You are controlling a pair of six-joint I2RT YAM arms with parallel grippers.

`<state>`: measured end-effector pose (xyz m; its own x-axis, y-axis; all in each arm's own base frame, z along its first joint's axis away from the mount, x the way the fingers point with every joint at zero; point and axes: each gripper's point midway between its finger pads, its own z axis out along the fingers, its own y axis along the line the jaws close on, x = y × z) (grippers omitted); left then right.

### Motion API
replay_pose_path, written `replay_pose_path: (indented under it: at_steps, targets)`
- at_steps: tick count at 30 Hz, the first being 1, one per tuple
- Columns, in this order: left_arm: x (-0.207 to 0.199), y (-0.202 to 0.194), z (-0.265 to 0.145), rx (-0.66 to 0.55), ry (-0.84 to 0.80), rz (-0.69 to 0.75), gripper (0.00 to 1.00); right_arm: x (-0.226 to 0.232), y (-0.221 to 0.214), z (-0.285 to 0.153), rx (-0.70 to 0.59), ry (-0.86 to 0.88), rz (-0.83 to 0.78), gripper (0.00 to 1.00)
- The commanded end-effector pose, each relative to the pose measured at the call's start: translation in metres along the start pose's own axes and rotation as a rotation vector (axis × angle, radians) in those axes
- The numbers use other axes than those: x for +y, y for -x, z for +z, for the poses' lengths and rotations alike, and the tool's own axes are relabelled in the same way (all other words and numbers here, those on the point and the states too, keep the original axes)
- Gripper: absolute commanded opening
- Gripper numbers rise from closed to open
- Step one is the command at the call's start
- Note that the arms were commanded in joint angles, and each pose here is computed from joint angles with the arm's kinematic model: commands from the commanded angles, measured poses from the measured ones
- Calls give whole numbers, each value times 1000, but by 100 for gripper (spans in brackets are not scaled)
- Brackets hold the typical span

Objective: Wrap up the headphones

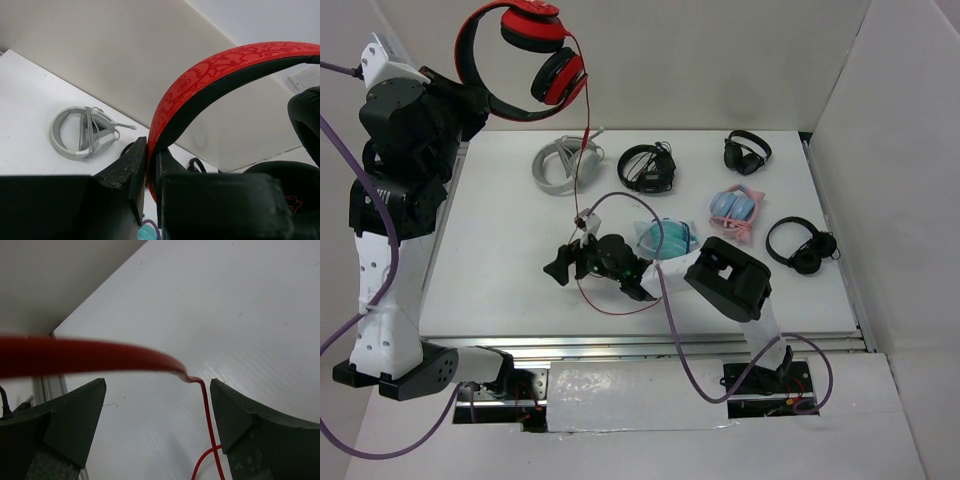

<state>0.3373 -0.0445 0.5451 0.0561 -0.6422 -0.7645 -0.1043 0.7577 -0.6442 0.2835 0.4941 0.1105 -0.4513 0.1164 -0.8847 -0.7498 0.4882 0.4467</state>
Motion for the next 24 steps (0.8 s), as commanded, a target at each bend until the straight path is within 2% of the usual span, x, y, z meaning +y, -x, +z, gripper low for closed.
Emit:
replay_pose_path:
  at_steps: [1, 4, 6, 7, 9, 10, 12, 13, 14, 15, 16, 18, 19, 21, 23, 24]
  targets:
    - [-20, 45, -19, -141, -62, -70, 0, 22, -2, 10, 12, 83, 6, 92]
    - [-16, 54, -21, -173, -35, -75, 0, 24, -17, 5, 31, 78, -19, 88]
    - [-16, 57, -24, -185, -35, -78, 0, 28, -26, 6, 66, 105, -27, 77]
    - [-15, 57, -23, -187, -30, -76, 0, 34, -34, 3, 104, 141, -25, 66]
    - [-14, 60, -26, -197, -29, -78, 0, 41, -40, -6, 134, 180, -38, 54]
    - [-11, 58, -25, -197, -17, -73, 0, 48, -42, -11, 146, 207, -57, 43]
    - [-8, 54, -22, -194, -10, -70, 0, 51, -46, -28, 168, 213, -77, 34]
    - [-6, 54, -23, -197, -7, -75, 0, 52, -47, -34, 175, 216, -98, 24]
    - [-5, 53, -22, -197, -1, -76, 0, 50, -54, -44, 195, 197, -106, 17]
    - [1, 46, -17, -189, 22, -74, 0, 55, -46, -53, 194, 193, -115, 5]
    - [7, 43, -13, -194, 52, -73, 0, 55, -44, -60, 199, 172, -114, 0]
    - [21, 29, -2, -179, 109, -60, 0, 41, -53, -77, 225, 65, -103, 0]
    - [28, 24, 3, -178, 140, -68, 0, 42, -36, -86, 191, 34, -99, 0]
    - [49, 10, 14, -180, 228, -73, 0, 18, -41, -106, 200, -113, -84, 0]
    - [64, -3, 26, -176, 298, -69, 0, 11, -18, -121, 138, -213, -80, 0]
    - [71, -17, 35, -154, 330, -72, 0, 7, -16, -132, 163, -264, -89, 0]
